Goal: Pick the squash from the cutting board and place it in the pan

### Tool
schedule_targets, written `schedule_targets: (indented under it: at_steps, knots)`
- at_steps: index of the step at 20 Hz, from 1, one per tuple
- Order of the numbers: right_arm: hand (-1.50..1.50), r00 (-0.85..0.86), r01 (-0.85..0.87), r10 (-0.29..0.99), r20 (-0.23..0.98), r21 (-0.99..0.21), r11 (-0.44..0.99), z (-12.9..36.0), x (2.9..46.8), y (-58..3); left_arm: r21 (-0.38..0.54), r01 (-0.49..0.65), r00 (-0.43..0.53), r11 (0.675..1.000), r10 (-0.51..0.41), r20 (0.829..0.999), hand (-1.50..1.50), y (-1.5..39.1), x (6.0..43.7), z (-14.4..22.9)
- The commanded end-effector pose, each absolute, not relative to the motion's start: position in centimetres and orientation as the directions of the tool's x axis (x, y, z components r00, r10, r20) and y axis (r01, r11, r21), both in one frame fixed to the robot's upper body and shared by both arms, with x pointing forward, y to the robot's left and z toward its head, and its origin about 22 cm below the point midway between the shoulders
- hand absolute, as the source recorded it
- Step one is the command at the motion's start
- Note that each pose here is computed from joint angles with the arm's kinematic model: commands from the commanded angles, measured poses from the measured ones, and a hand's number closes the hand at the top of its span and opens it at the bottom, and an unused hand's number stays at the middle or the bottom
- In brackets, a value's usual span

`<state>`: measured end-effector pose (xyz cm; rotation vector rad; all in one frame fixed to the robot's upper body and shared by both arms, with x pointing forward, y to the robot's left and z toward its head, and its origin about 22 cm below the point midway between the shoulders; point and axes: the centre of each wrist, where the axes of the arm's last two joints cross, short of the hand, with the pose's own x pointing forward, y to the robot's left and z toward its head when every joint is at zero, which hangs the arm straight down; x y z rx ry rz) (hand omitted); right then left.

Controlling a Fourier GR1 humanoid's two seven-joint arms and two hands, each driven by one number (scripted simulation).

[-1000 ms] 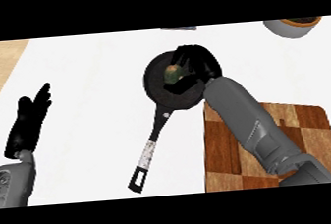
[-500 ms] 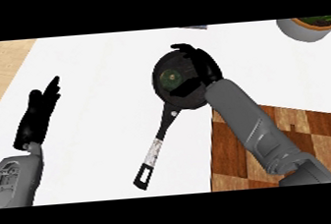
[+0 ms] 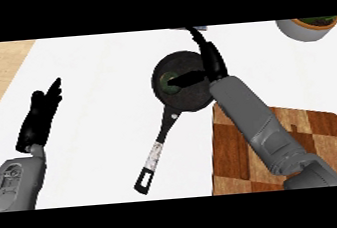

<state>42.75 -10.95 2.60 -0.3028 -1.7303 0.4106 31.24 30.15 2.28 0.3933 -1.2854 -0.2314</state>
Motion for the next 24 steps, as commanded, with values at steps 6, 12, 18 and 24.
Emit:
schedule_targets:
  at_steps: [6, 12, 18, 24]
  knots:
    - [-1.50, -0.154, 0.100, 0.348, 0.925, -0.336, 0.937, 3.3, 43.4, -11.8, 0.423, -0.154, 0.316, 0.893, -0.361, 0.877, 0.00, 31.5, 31.2, 2.8]
    - [-1.50, -0.156, 0.108, 0.306, 0.939, -0.292, 0.950, 3.5, 44.0, -19.5, 0.424, -0.173, 0.353, 0.889, -0.346, 0.869, 0.00, 33.6, 29.3, 1.1]
    - [-1.50, -0.151, 0.083, 0.294, 0.944, -0.284, 0.955, 4.0, 43.1, -29.2, 0.415, -0.179, 0.341, 0.892, -0.340, 0.877, 0.00, 35.3, 28.4, 1.7]
    - [-1.50, -0.161, 0.031, 0.292, 0.943, -0.291, 0.956, 4.7, 40.9, -36.3, 0.415, -0.178, 0.362, 0.893, -0.332, 0.871, 0.00, 34.8, 26.9, 1.2]
